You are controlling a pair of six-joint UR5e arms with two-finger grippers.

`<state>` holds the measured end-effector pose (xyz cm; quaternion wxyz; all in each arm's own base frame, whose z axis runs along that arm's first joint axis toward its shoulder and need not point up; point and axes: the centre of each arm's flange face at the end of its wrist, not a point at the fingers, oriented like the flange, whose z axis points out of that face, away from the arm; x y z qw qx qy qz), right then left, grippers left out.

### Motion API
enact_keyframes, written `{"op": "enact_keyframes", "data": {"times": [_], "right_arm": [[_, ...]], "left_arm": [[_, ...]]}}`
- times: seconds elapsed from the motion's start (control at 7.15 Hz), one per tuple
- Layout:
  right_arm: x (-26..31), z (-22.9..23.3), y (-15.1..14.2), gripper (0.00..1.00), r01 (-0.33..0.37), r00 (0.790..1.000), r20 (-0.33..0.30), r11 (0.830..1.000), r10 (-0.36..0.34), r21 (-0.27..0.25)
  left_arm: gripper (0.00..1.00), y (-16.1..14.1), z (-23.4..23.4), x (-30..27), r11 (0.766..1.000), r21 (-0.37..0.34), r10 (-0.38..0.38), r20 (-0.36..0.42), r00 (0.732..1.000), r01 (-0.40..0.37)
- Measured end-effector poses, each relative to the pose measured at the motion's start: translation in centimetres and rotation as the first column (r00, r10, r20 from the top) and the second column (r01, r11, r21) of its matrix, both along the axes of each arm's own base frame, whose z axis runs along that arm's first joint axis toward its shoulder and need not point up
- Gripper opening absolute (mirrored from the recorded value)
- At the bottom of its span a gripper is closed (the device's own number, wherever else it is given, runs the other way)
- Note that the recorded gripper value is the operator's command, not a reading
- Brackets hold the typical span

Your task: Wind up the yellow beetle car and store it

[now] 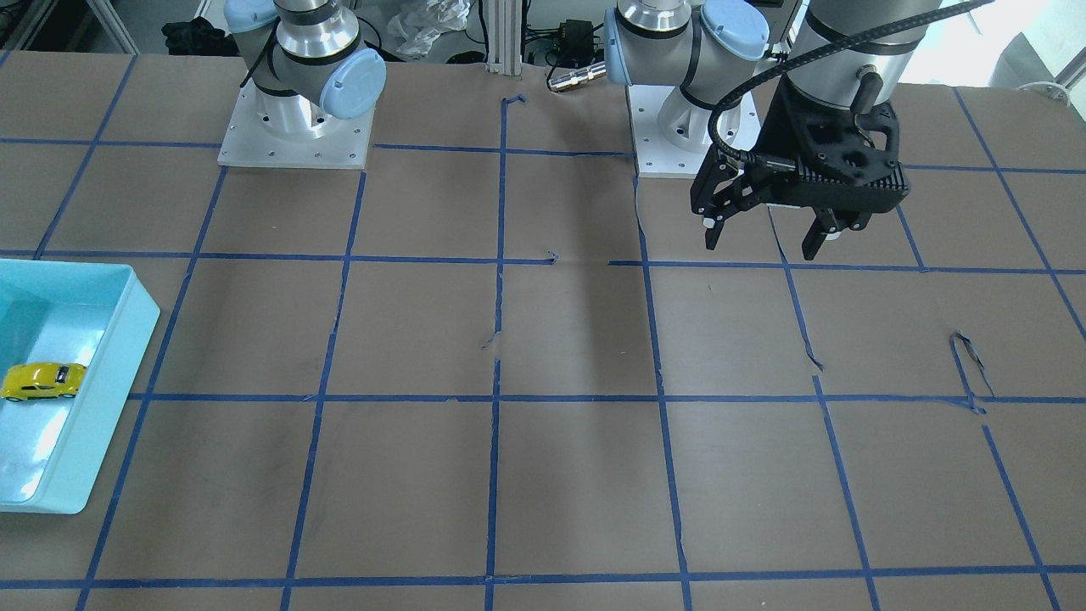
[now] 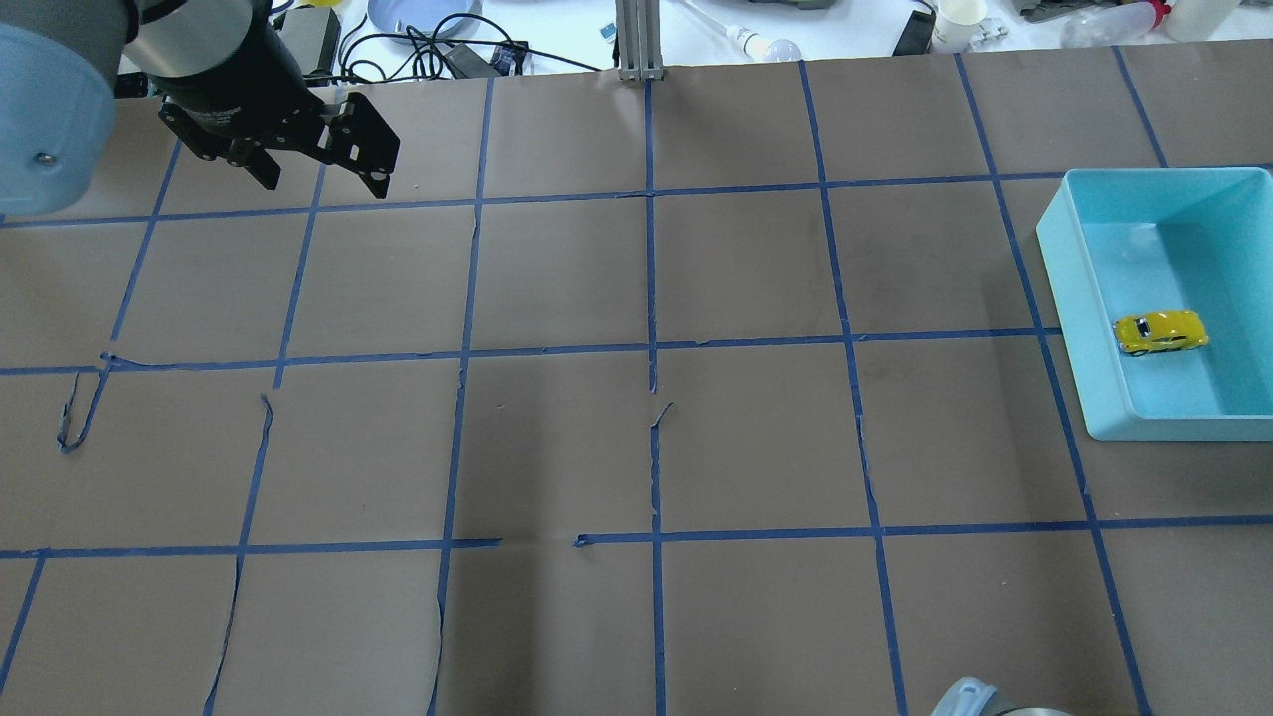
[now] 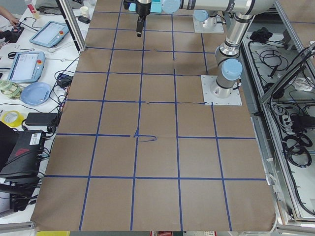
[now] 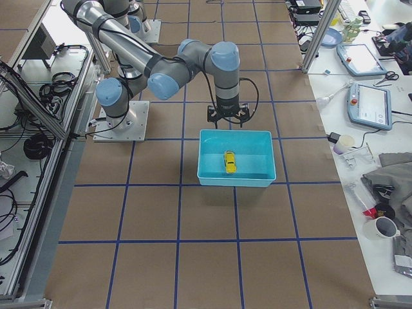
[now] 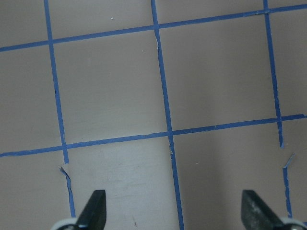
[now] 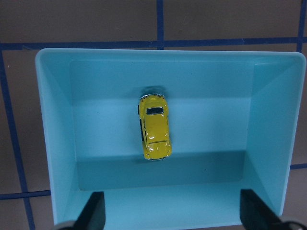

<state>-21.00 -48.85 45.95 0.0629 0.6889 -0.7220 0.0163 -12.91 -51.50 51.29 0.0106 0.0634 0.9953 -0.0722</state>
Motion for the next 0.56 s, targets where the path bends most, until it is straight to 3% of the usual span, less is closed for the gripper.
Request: {"op": "enact_keyframes", "data": {"times": [0.28,0.42,0.56], "right_arm": [[0.4,6.2,0.9,1.0,0.028,0.999,0.013,0.998,-0.029,0.06],[0.5,7.1,1.2,1.0,0.056,0.998,0.023,0.995,-0.058,0.084],[1.0,7.1,1.3,1.0,0.128,0.991,0.037,0.987,-0.132,0.1]], "left_arm": [[1.0,0.0,-0.1,-0.1,1.0,-0.003,-0.001,0.0,1.0,0.001],[1.0,-0.1,-0.2,-0.1,1.0,-0.003,-0.001,0.0,1.0,0.001],[1.0,-0.2,-0.1,0.0,1.0,-0.005,-0.001,0.0,1.0,0.001]]}}
